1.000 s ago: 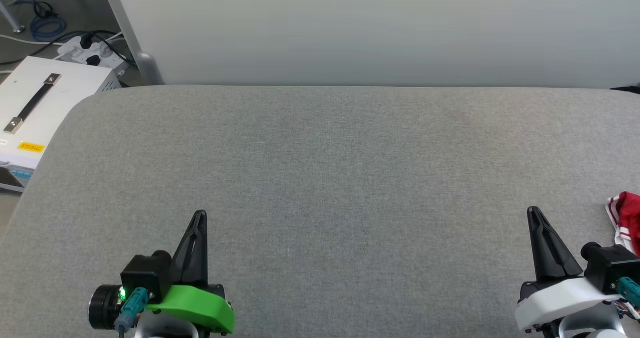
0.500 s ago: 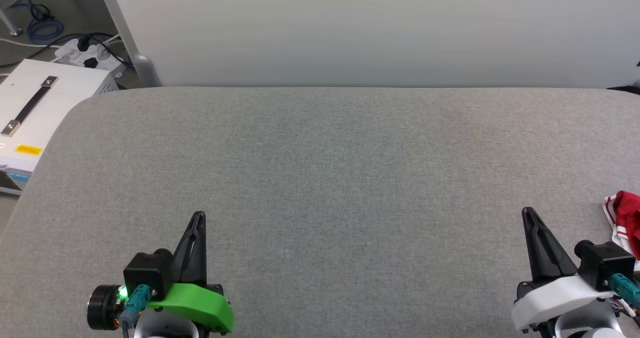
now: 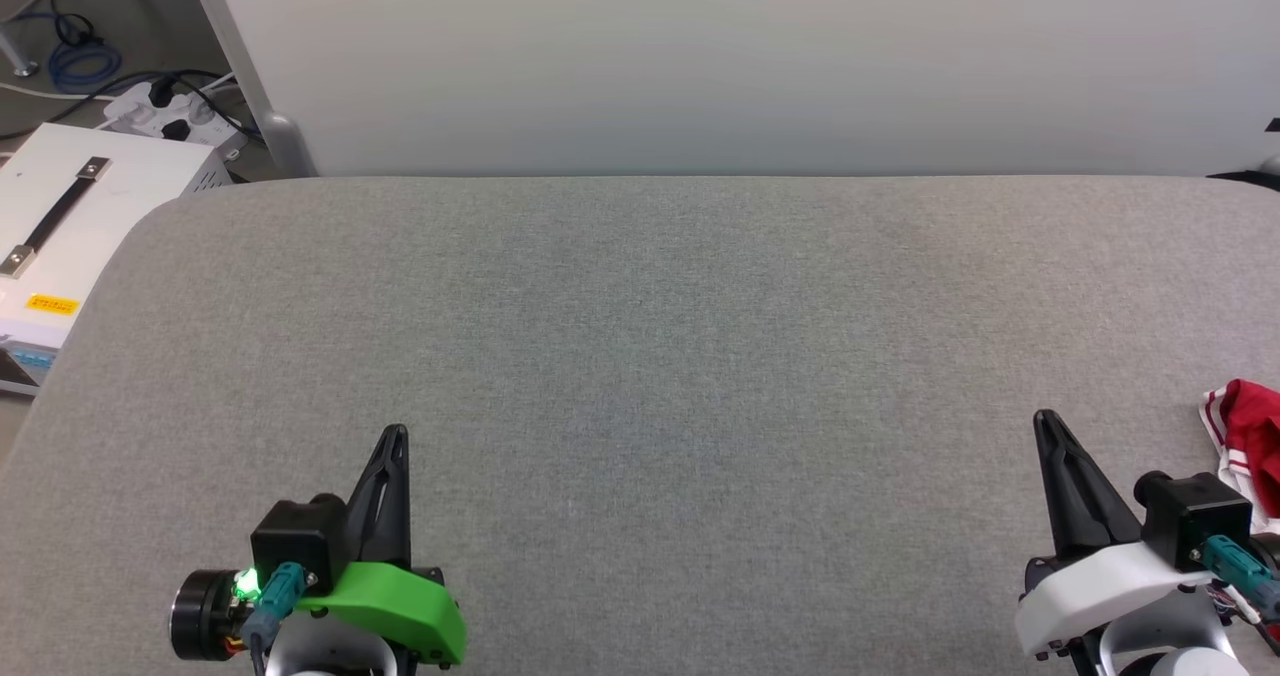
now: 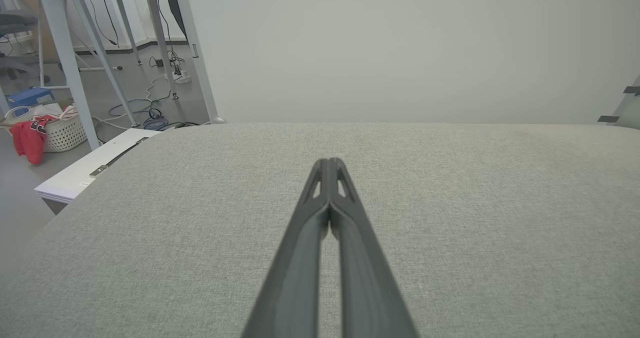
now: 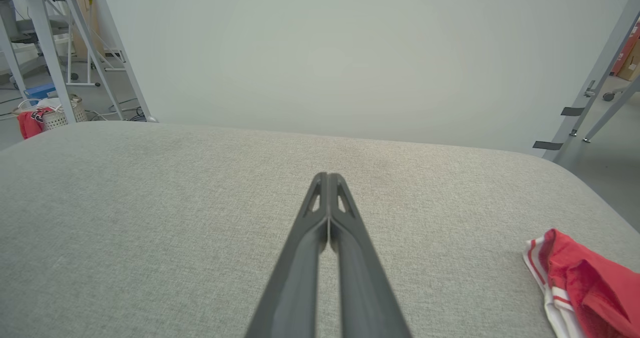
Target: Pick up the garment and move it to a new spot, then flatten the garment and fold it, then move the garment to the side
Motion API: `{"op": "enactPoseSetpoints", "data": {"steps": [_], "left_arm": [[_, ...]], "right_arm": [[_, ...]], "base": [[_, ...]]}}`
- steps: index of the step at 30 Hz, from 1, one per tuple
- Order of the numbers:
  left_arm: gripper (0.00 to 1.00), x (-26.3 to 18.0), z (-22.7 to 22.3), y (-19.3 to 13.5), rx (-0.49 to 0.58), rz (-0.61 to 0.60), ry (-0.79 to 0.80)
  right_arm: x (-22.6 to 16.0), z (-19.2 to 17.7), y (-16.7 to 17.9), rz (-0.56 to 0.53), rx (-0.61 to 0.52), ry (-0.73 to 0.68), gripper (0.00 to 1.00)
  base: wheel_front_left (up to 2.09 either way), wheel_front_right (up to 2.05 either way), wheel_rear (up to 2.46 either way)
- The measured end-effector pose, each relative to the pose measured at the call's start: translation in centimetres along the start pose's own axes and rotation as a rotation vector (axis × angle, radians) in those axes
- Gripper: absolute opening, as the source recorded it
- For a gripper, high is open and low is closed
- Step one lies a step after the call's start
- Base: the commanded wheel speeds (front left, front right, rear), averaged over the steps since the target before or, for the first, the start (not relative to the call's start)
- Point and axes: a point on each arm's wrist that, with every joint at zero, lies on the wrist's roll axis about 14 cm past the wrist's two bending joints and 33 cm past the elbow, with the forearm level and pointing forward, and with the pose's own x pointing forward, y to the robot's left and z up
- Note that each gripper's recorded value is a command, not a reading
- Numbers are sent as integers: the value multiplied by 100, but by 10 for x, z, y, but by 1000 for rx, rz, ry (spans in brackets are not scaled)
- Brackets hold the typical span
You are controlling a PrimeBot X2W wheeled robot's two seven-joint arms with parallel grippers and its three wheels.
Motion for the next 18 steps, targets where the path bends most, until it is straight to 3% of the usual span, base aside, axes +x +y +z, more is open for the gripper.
{"op": "enactPoseSetpoints", "data": {"steps": [18], "left_arm": [[0, 3, -1, 1, 27, 11, 23]], "right_arm": [[-1, -3, 2, -2, -14, 26, 0]], "base": [[0, 0, 0]]}}
